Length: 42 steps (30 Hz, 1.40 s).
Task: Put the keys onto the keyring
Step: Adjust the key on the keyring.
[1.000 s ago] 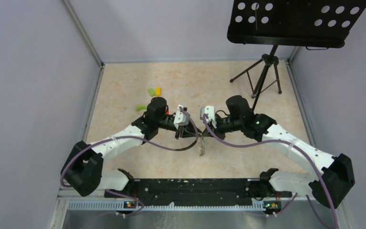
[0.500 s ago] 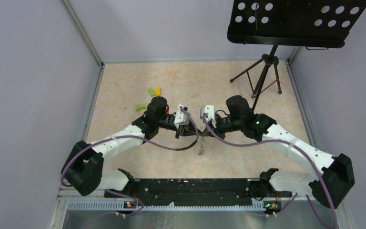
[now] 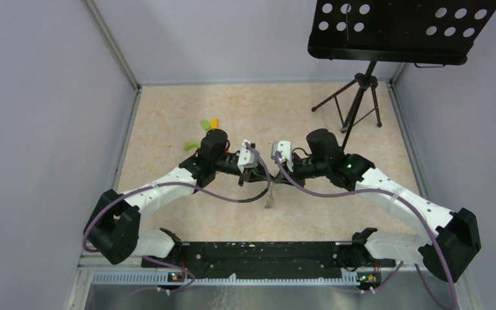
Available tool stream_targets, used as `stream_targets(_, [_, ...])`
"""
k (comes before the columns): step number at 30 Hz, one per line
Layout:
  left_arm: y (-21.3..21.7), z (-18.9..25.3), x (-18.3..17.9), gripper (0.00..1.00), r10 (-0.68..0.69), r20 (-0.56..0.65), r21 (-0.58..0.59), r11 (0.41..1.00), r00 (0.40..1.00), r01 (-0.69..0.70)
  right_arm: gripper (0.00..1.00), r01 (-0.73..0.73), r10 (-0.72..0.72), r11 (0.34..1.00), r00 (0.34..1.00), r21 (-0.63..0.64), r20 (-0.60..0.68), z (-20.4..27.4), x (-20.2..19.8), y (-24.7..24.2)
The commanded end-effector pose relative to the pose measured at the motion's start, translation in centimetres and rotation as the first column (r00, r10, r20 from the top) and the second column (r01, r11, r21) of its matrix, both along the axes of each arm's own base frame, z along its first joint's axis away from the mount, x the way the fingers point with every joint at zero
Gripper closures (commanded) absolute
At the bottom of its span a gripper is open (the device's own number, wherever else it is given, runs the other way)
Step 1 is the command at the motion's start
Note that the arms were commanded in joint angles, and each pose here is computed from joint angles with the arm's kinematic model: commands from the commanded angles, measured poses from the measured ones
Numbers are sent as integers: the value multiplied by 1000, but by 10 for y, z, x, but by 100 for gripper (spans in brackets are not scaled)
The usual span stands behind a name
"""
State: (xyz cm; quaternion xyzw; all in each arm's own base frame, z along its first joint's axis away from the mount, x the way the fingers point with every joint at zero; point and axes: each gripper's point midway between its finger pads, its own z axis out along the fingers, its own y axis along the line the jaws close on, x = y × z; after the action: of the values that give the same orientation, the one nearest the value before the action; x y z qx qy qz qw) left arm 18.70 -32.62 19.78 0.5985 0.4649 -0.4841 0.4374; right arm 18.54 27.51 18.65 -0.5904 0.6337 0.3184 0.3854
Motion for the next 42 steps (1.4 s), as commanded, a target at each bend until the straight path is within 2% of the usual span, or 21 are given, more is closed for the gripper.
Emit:
stream_targets(1, [-5,24,2,100,-20,58,-39,999,998,22,91,34,-41,995,997,98,70,31,14,4])
stream_targets(4, [-6,32,2,100,-30,38,-46,998,999,32,81,43,-50,992,997,122,50,36,15,0])
stream_targets(10, [-6,44,0,100,-46,-6,-48,998,999,46,68,53,-59,987,998,153,38,43,16,-9])
stream_targets(27, [-7,52,-4,100,-56,-62,-84,995,996,51,66,-14,10,985,1000,170,28,41,7,-7])
stream_targets(30, [-8,50,-4,100,-55,-69,-83,995,996,49,68,-25,20,983,999,182,28,44,6,-5])
stream_targets(39, [-8,48,-3,100,-49,-83,-86,995,995,42,100,-48,43,979,999,199,33,50,3,-3])
stream_targets(42, [-6,45,0,100,-37,-80,-87,996,996,30,100,-37,26,981,998,191,58,55,4,-7])
